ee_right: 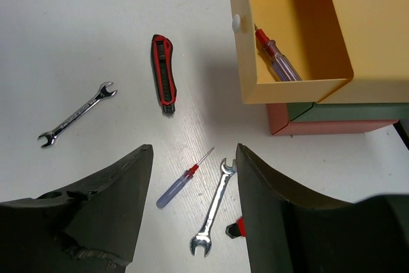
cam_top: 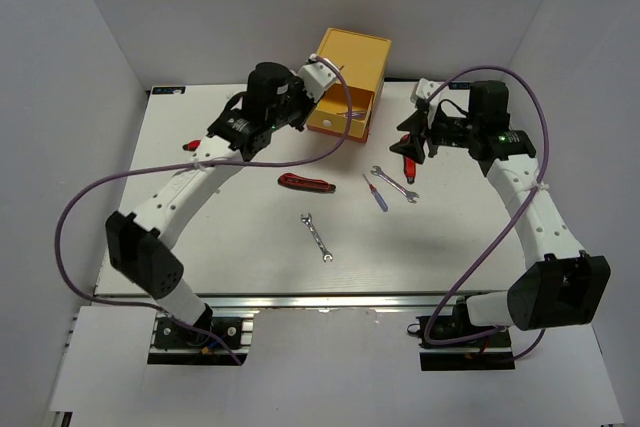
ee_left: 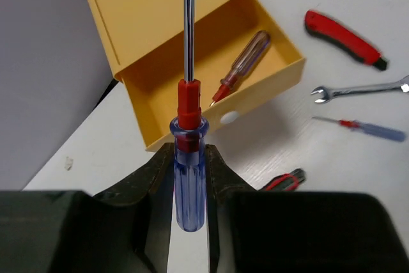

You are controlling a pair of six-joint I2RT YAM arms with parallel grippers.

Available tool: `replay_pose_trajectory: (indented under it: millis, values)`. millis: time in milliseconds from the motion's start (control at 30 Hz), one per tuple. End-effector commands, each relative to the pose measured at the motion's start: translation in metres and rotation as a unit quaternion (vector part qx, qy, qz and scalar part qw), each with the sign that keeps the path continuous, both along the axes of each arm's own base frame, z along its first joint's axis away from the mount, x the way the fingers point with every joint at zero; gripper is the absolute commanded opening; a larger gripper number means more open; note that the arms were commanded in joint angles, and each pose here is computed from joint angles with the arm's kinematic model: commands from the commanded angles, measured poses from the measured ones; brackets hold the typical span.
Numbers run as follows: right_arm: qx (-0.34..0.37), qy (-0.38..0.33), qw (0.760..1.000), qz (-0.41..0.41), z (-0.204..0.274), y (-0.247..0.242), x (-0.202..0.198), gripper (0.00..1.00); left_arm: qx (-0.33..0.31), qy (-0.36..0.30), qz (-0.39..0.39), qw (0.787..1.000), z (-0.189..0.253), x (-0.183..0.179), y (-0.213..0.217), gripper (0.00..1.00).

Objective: Sort the tools into containers

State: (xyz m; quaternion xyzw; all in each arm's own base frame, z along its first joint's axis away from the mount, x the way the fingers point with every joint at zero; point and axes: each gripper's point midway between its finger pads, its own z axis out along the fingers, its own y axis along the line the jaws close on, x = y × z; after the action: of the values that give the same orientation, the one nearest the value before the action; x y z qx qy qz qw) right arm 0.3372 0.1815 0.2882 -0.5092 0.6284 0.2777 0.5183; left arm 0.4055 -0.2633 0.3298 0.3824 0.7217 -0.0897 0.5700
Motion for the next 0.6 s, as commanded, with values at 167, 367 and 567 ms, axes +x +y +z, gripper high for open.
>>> replay_pose_trajectory:
  millis: [167,367,567]
  values:
    - [0.015,-0.003,1.000,-0.002,0.003,-0.006,-0.014,0.62,0.052,-0.159,-0.035,0.985,0.026,0.047,-0.021,0.04]
    - [0.017,0.004,1.000,-0.007,-0.004,-0.010,-0.015,0.62,0.087,-0.166,-0.052,0.981,0.008,0.076,-0.036,0.04]
    - [0.019,0.011,1.000,-0.009,-0.009,-0.012,-0.017,0.62,0.098,-0.151,-0.068,0.981,-0.012,0.096,-0.049,0.07]
